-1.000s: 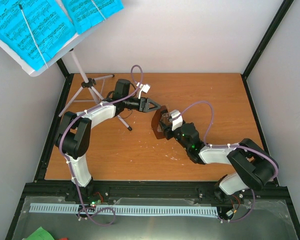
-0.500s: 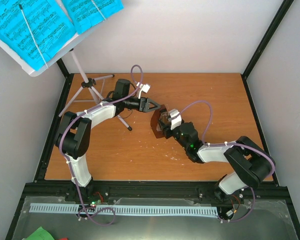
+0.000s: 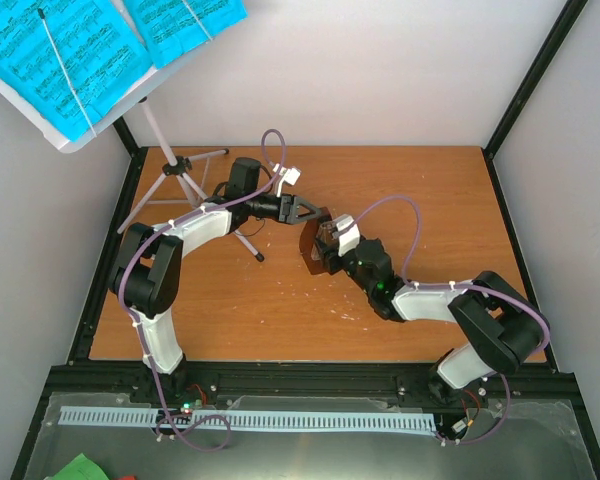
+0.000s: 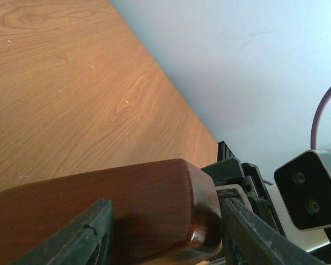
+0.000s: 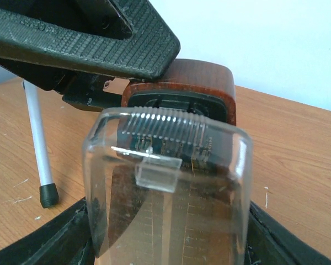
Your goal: Pack up the instrument practice props
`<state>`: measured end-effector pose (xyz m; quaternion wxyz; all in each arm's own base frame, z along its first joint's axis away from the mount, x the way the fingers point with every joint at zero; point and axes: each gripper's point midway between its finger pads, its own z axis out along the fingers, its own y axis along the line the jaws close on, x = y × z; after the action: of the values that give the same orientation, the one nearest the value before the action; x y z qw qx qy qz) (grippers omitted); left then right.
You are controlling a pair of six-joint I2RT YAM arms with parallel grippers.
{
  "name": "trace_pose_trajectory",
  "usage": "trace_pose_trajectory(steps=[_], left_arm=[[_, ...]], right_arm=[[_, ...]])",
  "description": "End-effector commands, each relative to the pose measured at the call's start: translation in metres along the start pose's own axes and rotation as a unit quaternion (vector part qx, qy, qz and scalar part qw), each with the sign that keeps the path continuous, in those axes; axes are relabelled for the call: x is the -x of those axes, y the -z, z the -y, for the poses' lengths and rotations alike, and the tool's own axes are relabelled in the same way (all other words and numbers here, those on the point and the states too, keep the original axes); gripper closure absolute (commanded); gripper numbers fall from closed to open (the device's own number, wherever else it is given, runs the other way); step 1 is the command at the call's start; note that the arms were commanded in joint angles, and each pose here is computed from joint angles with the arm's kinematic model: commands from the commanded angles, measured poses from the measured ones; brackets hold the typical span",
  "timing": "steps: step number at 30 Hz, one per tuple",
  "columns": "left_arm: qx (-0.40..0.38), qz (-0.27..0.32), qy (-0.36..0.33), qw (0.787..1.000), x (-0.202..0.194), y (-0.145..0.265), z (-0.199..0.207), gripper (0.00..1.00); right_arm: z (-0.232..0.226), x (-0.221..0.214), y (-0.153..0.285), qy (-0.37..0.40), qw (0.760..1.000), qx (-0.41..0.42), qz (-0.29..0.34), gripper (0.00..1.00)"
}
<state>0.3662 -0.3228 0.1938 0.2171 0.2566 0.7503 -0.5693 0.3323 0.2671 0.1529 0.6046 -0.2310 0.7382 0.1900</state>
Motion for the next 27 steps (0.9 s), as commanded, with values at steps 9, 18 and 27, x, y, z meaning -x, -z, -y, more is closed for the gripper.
trace_pose_trajectory(steps=[9, 18, 27], left_arm=[[0.003, -0.009, 0.009, 1.000, -0.004, -0.005, -0.005, 0.47], [0.008, -0.007, 0.002, 1.000, -0.001, -0.004, -0.004, 0.47], [0.011, -0.006, -0.004, 1.000, 0.001, -0.003, -0.002, 0.47]], right_arm=[[0.006, -0.015, -0.007, 0.015, 0.999, -0.003, -0.050, 0.46], [0.008, -0.007, 0.001, 0.014, 0.999, -0.002, -0.037, 0.30], [0.010, -0.001, 0.008, 0.019, 0.999, -0.007, -0.025, 0.08]])
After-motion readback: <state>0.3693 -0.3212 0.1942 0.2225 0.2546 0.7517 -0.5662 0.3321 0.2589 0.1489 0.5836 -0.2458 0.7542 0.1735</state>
